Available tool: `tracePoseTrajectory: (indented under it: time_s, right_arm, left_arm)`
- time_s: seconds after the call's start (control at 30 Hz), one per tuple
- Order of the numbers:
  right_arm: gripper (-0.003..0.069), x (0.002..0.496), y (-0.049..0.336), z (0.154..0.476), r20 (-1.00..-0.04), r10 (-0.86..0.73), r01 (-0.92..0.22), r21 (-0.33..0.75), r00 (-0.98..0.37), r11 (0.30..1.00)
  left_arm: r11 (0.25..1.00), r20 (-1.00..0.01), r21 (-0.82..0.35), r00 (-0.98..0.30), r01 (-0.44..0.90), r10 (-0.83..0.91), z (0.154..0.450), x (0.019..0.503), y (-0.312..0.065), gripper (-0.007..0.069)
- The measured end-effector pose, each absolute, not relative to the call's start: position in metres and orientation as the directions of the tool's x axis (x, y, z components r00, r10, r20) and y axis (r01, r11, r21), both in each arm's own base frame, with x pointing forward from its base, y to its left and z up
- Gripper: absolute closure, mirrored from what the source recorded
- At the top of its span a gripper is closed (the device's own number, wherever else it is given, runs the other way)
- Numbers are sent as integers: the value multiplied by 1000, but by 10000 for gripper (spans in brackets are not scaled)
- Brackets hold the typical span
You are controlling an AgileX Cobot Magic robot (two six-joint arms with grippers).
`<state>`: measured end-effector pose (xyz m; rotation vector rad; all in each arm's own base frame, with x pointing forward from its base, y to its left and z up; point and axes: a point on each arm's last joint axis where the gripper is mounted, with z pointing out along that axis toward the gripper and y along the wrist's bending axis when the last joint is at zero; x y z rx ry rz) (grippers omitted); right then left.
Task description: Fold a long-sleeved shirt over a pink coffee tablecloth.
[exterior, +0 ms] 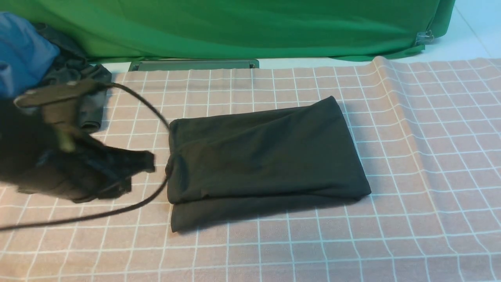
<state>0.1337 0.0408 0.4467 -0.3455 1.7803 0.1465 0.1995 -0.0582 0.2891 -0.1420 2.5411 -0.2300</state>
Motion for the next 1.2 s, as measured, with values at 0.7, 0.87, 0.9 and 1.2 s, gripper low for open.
tracePoseTrajectory:
  time_s: [0.7,0.87,0.9,1.2]
  right_arm:
    - [487,21,7,350,-847,72,-252,-74,527,965]
    - [472,21,7,350,-847,73,-252,-74,526,965]
    - [472,21,7,350,-847,73,-252,-74,526,965]
    - [448,21,7,350,-847,78,-255,-69,525,964]
  left_arm:
    - [872,-856,-468,-320,144,-407,278,56,-16,612]
    - [872,-856,-468,-319,144,-407,278,56,-16,612]
    - [872,-856,-468,-319,144,-407,278,56,-16,612]
    - [872,-856,-468,-319,144,-407,278,56,-16,612]
